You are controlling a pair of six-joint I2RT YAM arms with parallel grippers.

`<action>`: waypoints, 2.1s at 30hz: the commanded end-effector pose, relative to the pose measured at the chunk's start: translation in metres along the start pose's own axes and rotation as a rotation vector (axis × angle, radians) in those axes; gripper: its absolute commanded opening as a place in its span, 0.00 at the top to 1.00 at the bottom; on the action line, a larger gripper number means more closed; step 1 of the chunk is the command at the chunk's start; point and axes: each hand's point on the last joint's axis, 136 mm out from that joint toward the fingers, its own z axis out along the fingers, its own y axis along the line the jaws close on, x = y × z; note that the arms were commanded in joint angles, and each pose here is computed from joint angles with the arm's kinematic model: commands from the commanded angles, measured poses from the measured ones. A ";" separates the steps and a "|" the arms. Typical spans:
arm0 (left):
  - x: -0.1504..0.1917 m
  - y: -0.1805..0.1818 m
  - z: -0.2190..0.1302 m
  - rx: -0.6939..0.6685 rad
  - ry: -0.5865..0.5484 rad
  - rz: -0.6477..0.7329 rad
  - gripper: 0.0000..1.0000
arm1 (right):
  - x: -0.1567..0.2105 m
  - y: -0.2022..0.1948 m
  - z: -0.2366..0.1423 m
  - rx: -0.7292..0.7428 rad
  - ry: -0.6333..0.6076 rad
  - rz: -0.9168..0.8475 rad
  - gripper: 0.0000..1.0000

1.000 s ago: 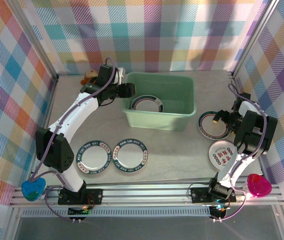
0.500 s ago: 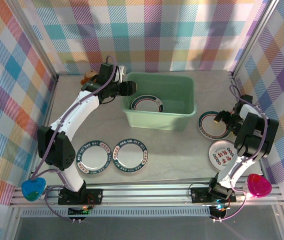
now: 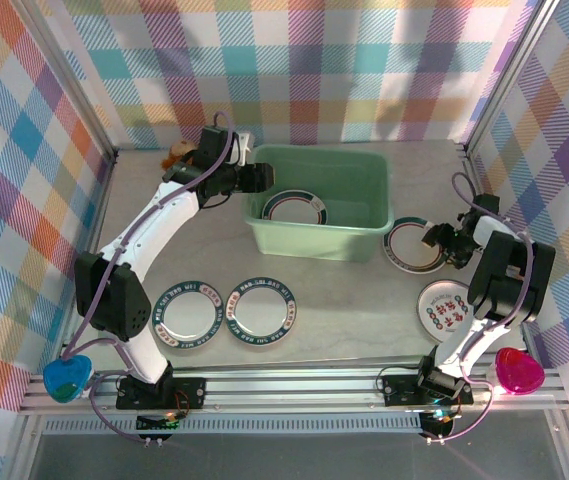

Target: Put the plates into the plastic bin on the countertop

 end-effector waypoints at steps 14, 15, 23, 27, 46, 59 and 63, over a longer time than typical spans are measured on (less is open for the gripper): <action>-0.009 -0.004 -0.020 0.030 -0.046 0.030 0.33 | 0.026 0.010 0.005 -0.050 0.048 0.005 0.56; -0.009 -0.004 -0.020 0.032 -0.046 0.030 0.33 | 0.027 0.010 0.006 -0.050 0.047 0.005 0.58; -0.015 -0.005 -0.024 0.027 -0.070 0.034 0.33 | 0.021 0.013 0.001 -0.061 0.011 0.006 0.68; -0.018 -0.005 -0.027 0.027 -0.088 0.029 0.33 | 0.019 0.015 -0.002 -0.068 -0.005 0.002 0.72; -0.026 -0.009 -0.033 0.045 -0.129 0.016 0.33 | 0.003 0.032 -0.041 -0.109 -0.132 -0.024 0.95; -0.042 -0.001 -0.034 0.024 -0.190 -0.004 0.33 | -0.017 0.061 -0.099 -0.183 -0.243 -0.050 1.00; -0.045 0.000 -0.033 0.026 -0.208 -0.015 0.33 | -0.022 0.071 -0.118 -0.207 -0.277 -0.065 1.00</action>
